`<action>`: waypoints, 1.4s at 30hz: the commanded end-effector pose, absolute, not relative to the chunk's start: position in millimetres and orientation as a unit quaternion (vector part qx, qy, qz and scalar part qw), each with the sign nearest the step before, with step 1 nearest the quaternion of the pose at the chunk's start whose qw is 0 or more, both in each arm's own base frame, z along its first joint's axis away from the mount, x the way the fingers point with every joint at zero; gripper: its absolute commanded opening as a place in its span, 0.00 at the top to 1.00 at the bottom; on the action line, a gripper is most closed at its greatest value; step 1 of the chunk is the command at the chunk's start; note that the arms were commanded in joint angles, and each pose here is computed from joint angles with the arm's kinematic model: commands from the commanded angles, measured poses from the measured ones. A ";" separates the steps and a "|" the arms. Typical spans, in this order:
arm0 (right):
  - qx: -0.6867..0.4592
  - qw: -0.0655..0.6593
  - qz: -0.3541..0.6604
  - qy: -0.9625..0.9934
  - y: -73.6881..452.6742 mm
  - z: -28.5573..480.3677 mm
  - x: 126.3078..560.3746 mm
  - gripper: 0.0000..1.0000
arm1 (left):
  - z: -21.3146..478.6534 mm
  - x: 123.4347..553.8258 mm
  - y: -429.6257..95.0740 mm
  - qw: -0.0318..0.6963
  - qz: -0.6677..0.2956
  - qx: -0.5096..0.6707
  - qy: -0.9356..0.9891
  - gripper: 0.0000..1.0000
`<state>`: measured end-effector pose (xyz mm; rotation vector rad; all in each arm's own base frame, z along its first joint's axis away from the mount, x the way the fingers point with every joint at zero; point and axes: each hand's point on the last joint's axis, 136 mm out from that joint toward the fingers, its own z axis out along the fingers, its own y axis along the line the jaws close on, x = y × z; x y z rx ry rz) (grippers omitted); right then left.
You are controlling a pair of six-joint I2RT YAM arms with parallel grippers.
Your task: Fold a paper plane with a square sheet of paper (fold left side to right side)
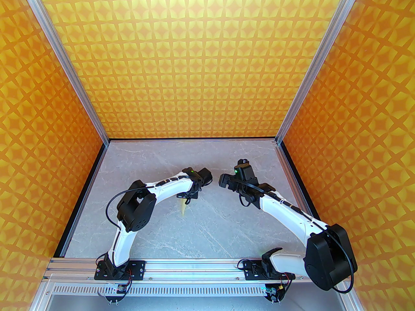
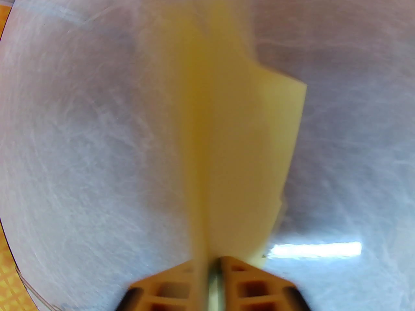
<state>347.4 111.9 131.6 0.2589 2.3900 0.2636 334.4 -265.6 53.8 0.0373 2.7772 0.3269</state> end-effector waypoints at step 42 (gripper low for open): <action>0.059 0.324 0.168 0.929 133.5 124.2 332.9 0.02 | 52.3 325.4 -302.7 0.144 0.041 0.034 0.988 0.45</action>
